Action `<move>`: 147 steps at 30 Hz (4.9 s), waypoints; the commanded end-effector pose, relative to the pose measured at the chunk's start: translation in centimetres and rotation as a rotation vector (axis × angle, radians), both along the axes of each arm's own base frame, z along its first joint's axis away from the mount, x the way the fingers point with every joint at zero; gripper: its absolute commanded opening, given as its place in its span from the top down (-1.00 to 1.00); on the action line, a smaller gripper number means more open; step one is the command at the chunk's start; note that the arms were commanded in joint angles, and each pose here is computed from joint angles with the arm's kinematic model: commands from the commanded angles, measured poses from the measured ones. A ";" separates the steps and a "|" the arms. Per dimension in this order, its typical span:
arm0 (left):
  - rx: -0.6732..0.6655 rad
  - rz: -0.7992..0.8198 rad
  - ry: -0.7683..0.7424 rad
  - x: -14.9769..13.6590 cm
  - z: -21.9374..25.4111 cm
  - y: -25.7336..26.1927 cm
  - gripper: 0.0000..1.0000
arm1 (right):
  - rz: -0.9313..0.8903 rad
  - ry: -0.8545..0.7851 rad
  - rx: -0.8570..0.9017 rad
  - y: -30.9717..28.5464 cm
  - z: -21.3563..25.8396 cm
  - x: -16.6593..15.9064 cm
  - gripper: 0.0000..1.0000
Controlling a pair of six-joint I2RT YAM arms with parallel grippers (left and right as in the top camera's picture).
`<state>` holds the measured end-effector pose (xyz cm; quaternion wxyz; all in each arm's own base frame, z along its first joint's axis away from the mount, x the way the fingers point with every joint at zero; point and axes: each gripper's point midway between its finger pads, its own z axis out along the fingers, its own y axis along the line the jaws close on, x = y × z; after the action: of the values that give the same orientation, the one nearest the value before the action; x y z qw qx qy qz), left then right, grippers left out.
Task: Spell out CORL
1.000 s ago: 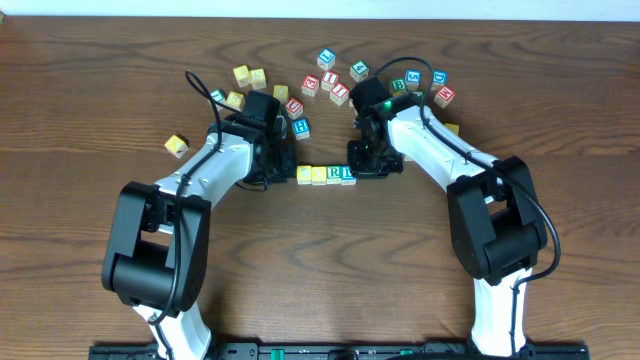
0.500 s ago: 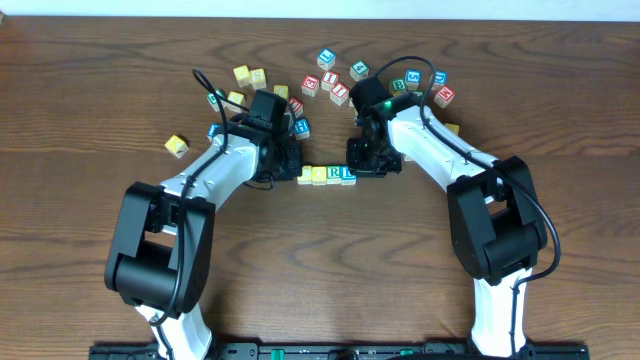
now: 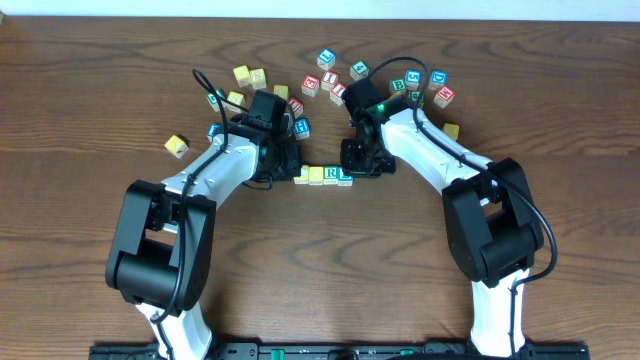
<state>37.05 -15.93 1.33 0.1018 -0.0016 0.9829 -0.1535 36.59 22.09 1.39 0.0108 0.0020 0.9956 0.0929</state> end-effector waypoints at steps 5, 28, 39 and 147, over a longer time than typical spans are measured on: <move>-0.020 -0.039 -0.002 -0.2 -0.5 -1.0 0.85 | -0.005 0.007 0.027 1.2 -0.3 -0.3 0.82; -0.016 -0.073 -0.044 0.7 0.1 -1.1 0.85 | -0.038 -0.076 0.037 0.4 0.5 2.2 0.63; 0.069 0.031 -0.222 3.6 10.4 6.5 0.85 | -0.073 -0.229 0.077 -4.4 7.4 5.6 0.58; 0.087 0.212 -0.659 -2.5 29.9 13.9 -0.96 | -0.153 -1.458 0.015 -20.3 14.3 -12.0 -0.99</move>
<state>34.38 -2.50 31.03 0.4202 -0.0585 0.8991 -0.1075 24.58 1.82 15.81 0.6781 0.0051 0.7315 0.0713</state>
